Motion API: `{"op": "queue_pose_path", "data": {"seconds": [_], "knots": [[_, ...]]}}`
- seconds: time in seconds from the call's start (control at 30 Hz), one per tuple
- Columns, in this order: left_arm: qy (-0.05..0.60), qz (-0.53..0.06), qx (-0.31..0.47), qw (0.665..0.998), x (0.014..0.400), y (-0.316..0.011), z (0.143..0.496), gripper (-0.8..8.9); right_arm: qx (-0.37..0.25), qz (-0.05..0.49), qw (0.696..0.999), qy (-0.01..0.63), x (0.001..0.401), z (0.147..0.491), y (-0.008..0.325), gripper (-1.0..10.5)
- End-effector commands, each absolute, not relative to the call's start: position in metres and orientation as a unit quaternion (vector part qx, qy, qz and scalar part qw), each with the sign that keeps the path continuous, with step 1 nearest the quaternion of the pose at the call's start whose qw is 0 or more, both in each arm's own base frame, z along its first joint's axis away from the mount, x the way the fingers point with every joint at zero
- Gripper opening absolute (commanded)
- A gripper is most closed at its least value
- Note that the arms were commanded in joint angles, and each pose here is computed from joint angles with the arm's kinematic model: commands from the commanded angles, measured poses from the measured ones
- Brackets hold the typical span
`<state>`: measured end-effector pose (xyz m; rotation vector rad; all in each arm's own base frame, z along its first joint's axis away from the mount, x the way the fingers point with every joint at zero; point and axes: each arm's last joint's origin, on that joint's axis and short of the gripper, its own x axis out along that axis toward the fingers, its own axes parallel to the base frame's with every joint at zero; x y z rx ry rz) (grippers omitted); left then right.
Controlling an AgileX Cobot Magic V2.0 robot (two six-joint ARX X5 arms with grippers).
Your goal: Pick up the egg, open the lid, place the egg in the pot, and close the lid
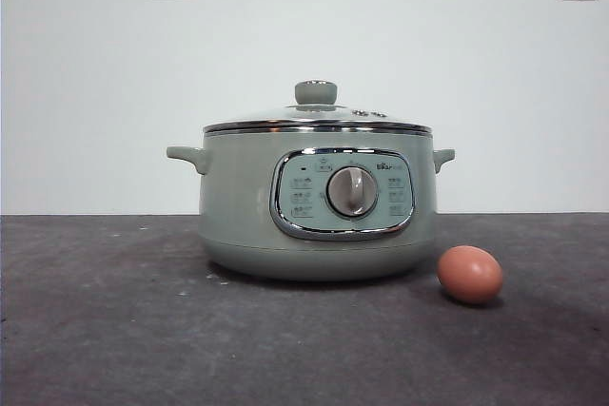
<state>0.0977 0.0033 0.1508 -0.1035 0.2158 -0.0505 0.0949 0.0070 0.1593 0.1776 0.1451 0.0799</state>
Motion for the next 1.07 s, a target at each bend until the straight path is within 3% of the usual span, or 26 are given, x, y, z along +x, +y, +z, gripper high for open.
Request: {"op": "queue_pose_path", "data": {"seconds": [0.03, 0.17, 0.4, 0.7, 1.07], "knots": [[0.085, -0.035, -0.074, 0.993, 0.096, 0.003, 0.167, -0.06, 0.143, 0.04, 0.987, 0.055, 0.093, 0.171, 0.007, -0.1], [0.062, -0.038, -0.086, 0.994, 0.094, 0.002, 0.192, -0.06, 0.147, 0.048, 0.987, 0.031, 0.089, 0.192, 0.007, -0.1], [0.084, -0.064, -0.117, 0.988, 0.093, 0.001, 0.241, -0.06, 0.146, 0.097, 0.984, 0.017, 0.085, 0.244, 0.009, -0.1], [0.132, -0.162, -0.102, 0.973, 0.097, -0.005, 0.301, -0.06, 0.071, 0.157, 0.979, 0.112, 0.087, 0.314, 0.013, -0.1], [0.147, -0.212, -0.057, 0.965, 0.088, -0.01, 0.369, -0.06, -0.002, 0.191, 0.96, 0.207, 0.087, 0.379, 0.015, -0.1]]}}
